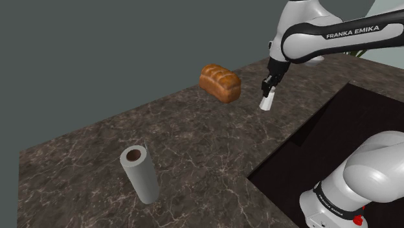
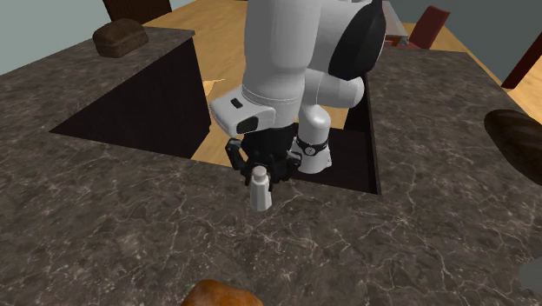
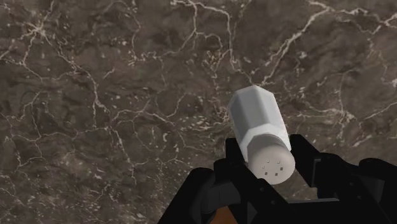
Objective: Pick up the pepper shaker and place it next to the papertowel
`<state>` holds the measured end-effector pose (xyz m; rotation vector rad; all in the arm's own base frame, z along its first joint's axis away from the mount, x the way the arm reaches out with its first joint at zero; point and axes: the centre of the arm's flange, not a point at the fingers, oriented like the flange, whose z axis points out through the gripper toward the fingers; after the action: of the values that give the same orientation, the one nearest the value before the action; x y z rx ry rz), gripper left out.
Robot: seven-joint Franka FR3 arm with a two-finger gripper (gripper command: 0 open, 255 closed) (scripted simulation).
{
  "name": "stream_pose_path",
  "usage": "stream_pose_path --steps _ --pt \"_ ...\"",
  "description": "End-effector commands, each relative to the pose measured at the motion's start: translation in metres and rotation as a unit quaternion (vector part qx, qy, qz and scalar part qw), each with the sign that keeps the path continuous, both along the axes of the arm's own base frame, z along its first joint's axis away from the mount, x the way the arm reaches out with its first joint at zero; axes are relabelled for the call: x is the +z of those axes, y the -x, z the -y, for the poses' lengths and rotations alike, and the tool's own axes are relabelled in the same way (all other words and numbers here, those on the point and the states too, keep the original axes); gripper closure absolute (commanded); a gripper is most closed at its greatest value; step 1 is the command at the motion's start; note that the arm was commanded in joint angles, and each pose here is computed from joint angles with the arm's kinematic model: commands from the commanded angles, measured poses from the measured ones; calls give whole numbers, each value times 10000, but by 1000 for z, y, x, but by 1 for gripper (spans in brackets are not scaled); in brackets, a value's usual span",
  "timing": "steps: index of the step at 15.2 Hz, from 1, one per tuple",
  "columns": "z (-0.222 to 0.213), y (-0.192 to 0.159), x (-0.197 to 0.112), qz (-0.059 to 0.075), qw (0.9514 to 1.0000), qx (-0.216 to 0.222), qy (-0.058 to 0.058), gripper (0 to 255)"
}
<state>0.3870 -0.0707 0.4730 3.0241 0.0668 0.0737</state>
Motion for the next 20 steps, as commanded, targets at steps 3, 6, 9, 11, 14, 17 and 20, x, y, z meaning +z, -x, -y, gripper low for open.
stream_pose_path --steps 3,6,9,11,14,17,20 --pt "-1 0 21 -2 10000 0 0 255" --pt "-1 0 37 -2 10000 0 0 255" --pt "-1 0 53 -2 10000 0 0 255" --pt "-1 0 63 -2 10000 0 0 255" --pt "-1 0 79 -2 10000 0 0 255" --pt "-1 0 95 -2 10000 0 0 255" --pt "-1 0 111 -2 10000 0 0 255"
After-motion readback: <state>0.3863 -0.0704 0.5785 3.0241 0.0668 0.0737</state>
